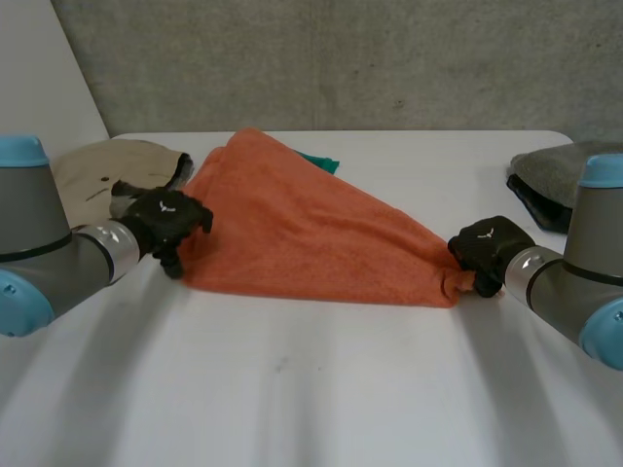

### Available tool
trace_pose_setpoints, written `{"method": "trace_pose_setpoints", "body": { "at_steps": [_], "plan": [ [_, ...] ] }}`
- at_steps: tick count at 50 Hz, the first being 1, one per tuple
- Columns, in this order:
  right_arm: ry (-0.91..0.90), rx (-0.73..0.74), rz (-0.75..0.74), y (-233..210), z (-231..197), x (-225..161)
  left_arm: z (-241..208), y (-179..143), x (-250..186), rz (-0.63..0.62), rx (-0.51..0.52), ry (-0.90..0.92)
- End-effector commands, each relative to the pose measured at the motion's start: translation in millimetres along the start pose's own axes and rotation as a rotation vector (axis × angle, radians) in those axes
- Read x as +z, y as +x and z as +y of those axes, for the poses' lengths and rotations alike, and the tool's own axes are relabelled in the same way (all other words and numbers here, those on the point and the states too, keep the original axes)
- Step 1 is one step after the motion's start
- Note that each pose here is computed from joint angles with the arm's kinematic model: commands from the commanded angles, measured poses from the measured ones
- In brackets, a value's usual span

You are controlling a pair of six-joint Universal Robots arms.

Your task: Fold the laundry.

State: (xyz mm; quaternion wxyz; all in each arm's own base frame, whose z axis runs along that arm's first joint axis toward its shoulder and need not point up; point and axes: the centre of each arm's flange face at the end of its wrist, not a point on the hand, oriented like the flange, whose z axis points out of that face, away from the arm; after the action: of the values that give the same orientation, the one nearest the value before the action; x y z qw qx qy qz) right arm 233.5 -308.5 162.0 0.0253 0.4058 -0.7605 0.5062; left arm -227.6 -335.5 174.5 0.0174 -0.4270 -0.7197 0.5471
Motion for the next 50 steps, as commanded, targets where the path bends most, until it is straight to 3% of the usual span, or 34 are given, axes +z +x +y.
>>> {"method": "trace_pose_setpoints", "body": {
  "at_steps": [1,30,38,50],
  "plan": [
    [-0.006,-0.005,-0.004,-2.7,3.1,1.5,20.5,-1.9,13.8,0.005,0.052,-0.048],
    [-0.012,-0.01,0.002,-1.7,6.2,2.4,41.4,8.6,43.2,0.04,0.08,-0.056],
    [-0.019,0.004,0.044,8.2,3.5,-6.0,-3.2,-7.6,21.3,-0.021,0.053,0.08],
    [-0.014,0.043,0.11,45.9,-14.9,-47.8,-58.2,-2.1,-35.1,0.033,-0.032,0.198]
  ]
}}
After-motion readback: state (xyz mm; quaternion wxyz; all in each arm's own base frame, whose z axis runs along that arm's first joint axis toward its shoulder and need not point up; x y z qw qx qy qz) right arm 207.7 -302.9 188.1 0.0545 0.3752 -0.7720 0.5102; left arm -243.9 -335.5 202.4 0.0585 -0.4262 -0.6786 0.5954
